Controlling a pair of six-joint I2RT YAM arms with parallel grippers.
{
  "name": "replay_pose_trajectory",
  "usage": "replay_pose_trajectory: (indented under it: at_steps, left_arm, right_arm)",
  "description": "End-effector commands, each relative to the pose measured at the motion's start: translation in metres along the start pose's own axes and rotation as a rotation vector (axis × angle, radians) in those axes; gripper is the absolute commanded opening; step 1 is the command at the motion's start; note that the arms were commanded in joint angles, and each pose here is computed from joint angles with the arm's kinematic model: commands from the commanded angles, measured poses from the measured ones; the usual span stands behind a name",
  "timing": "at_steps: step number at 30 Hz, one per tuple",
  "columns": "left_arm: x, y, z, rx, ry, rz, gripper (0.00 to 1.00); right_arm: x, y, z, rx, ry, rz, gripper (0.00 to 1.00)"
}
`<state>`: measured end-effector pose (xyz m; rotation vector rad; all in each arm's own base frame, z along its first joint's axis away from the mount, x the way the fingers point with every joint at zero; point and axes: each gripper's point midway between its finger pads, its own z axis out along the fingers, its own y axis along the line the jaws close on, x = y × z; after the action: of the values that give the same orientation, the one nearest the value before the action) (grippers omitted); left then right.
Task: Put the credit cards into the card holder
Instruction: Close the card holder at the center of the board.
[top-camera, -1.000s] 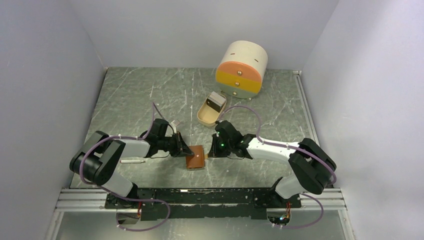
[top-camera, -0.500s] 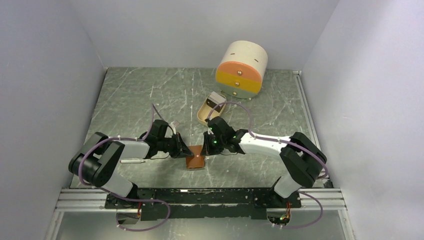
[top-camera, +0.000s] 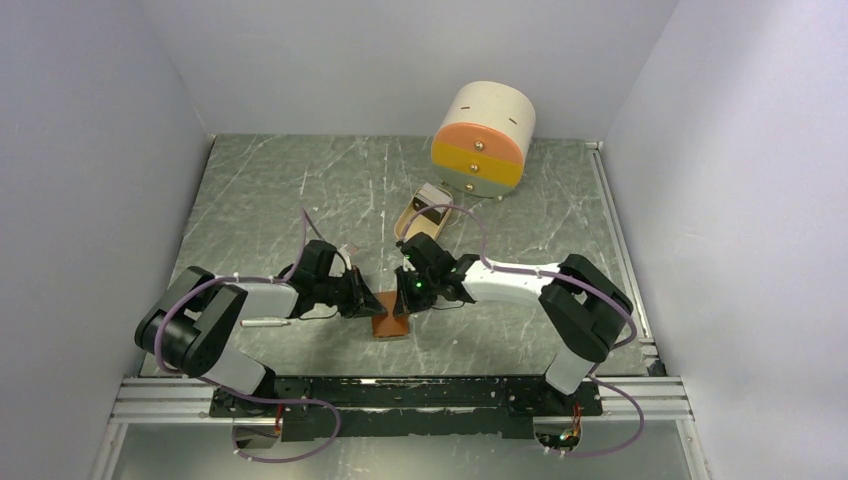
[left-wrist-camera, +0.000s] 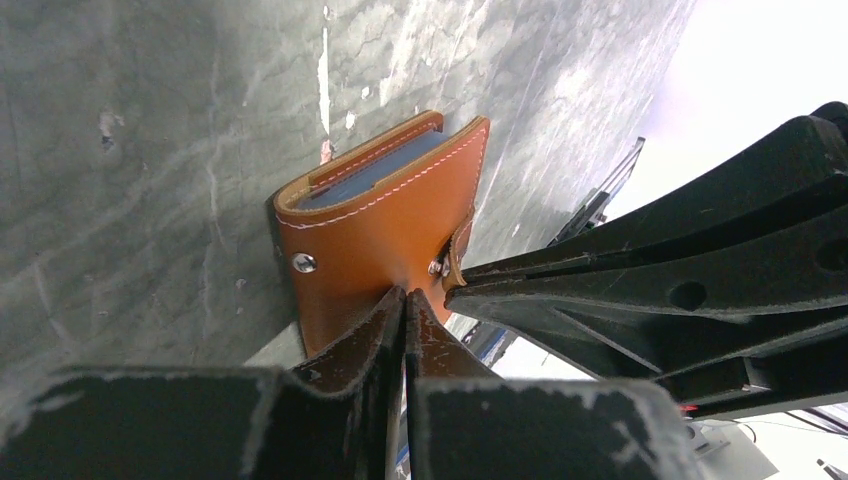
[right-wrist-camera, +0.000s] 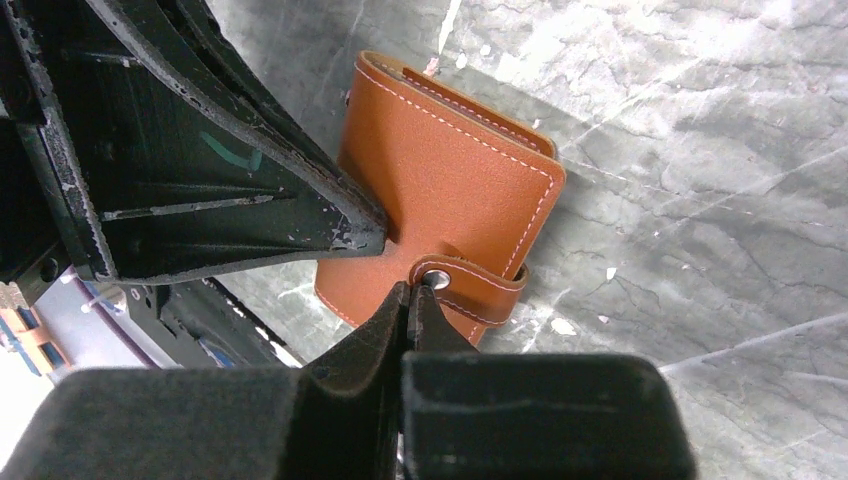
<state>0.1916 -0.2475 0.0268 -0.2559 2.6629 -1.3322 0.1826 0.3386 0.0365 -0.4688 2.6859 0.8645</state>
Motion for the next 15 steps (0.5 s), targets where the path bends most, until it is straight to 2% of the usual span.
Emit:
replay_pose_trajectory:
  at_steps: [1, 15]
  left_arm:
    - [0.004, 0.01, 0.0, -0.059, 0.007, -0.007, 0.1]
    - [0.01, 0.021, 0.002, -0.089, 0.026, -0.019, 0.1]
  right_arm:
    - [0.009, -0.003, 0.004, 0.014, 0.047, -0.02, 0.0]
    - [0.007, -0.009, 0.012, 0.057, 0.079, -0.03, 0.0]
